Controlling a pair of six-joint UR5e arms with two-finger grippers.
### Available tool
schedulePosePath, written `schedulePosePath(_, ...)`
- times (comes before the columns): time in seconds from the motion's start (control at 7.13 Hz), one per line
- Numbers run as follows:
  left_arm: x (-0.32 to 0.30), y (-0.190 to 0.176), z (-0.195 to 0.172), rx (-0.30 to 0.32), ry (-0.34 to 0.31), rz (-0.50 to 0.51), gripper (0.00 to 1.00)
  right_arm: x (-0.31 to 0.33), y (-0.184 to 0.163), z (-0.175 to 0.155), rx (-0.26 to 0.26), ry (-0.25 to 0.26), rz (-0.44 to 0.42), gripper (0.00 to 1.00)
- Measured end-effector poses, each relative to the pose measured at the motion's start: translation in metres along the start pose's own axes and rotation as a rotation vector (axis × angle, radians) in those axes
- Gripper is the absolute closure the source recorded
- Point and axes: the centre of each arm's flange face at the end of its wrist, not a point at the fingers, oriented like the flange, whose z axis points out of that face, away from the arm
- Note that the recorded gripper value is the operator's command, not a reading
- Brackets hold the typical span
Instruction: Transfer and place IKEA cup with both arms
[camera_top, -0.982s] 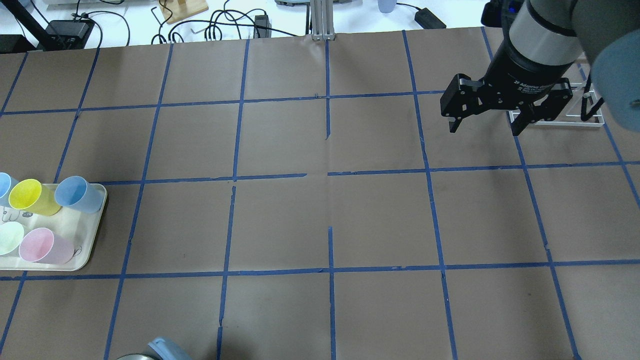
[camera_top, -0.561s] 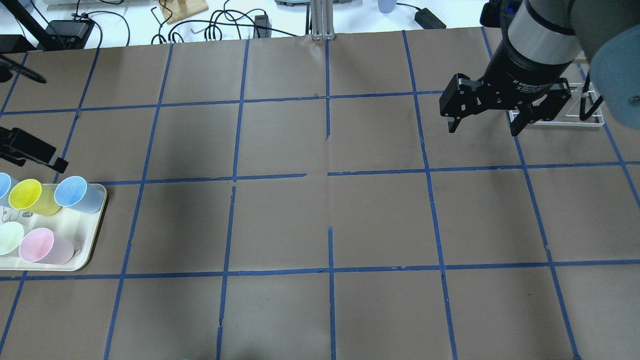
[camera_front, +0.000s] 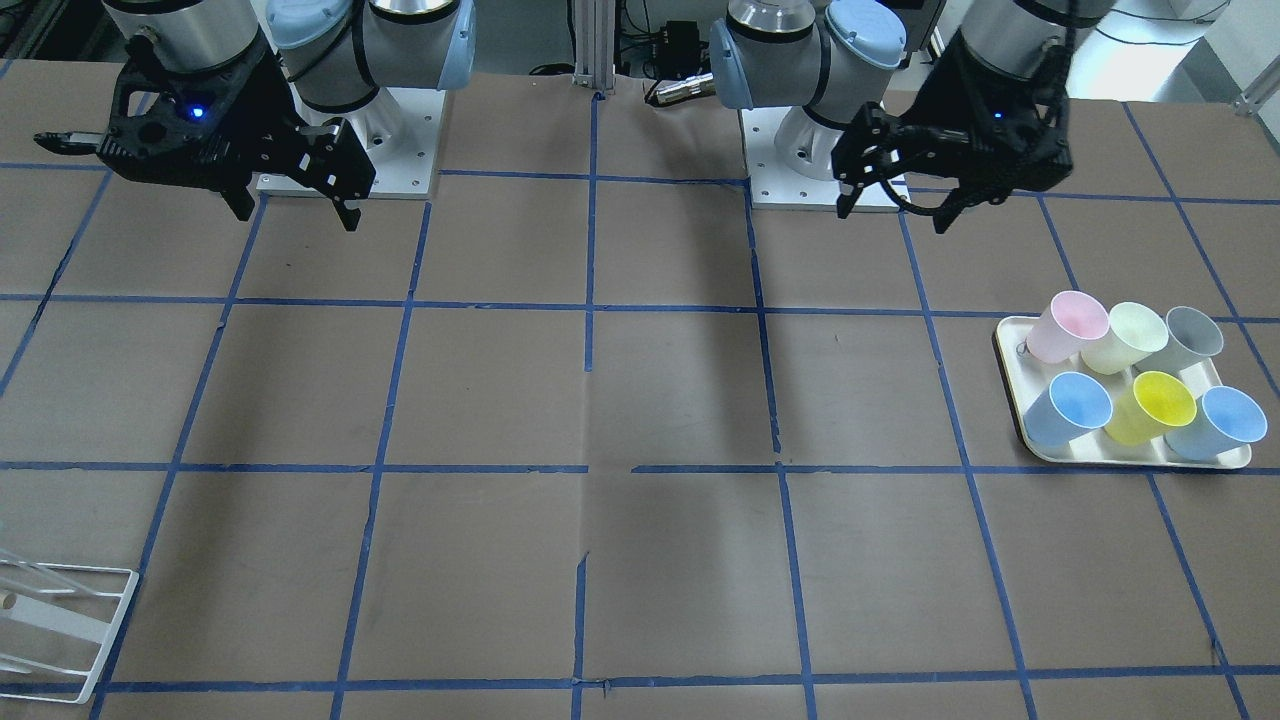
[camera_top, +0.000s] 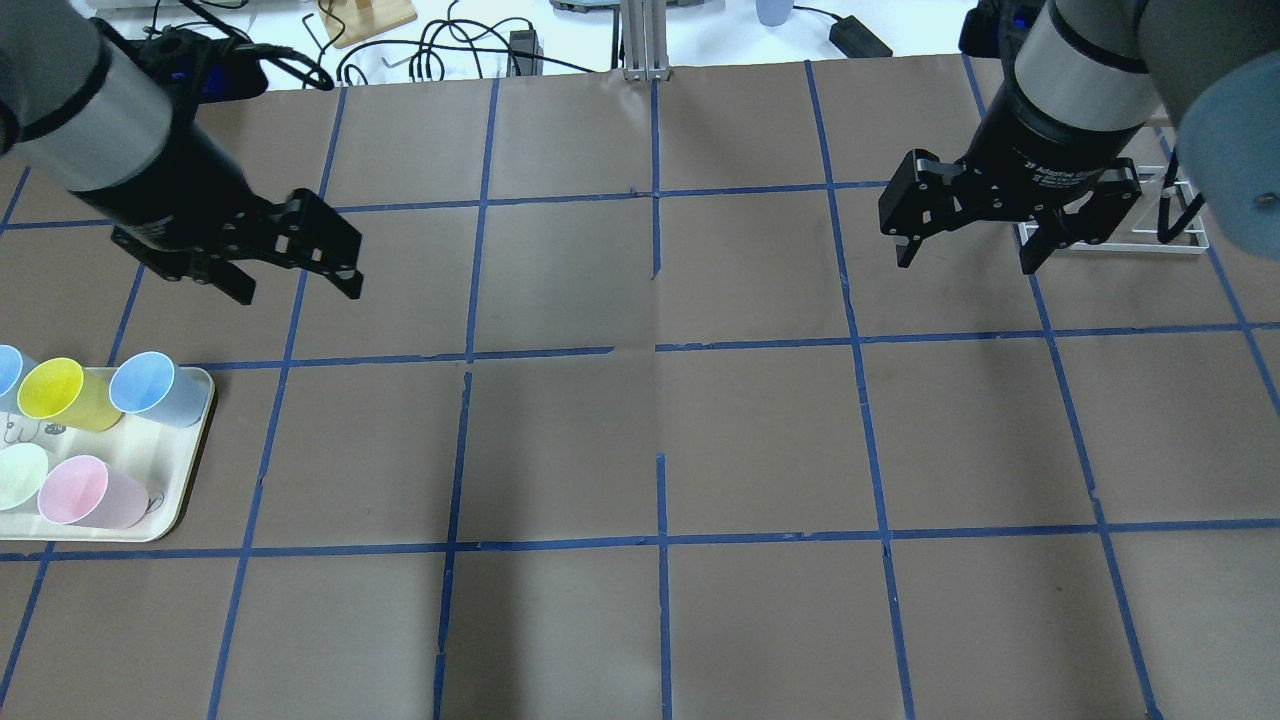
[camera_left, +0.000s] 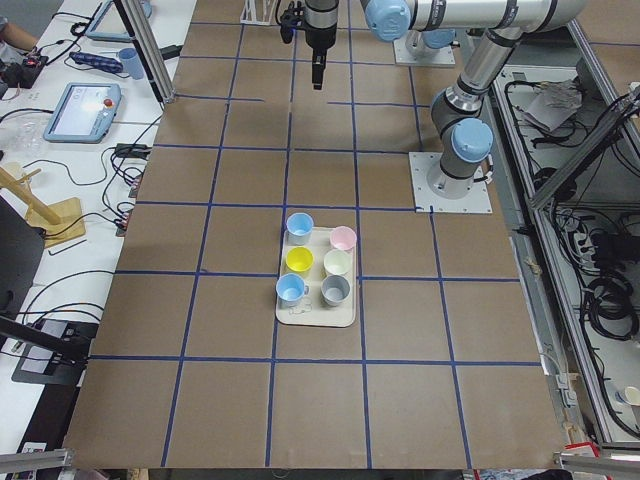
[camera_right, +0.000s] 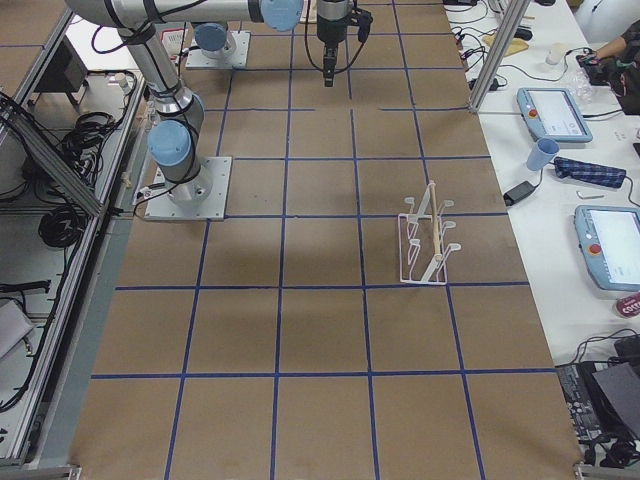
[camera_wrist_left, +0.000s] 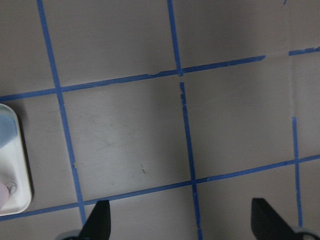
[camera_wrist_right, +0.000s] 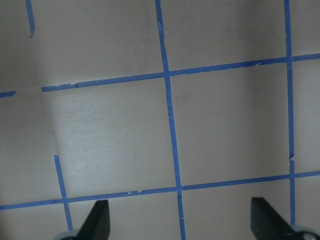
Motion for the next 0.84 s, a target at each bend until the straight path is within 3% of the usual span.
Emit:
schedulePosePath(0.28,0.050,0.004,0.010,0.032,-0.038,-0.009,0.00,-0.001,0.002,-0.002,-0.003,-0.005,-0.001,0.00)
schedulePosePath(0.84,0.061,-0.006,0.006,0.066,-0.059,-0.022,0.00,-0.005,0.003,-0.001,-0.012,-0.033,-0.004,0.00)
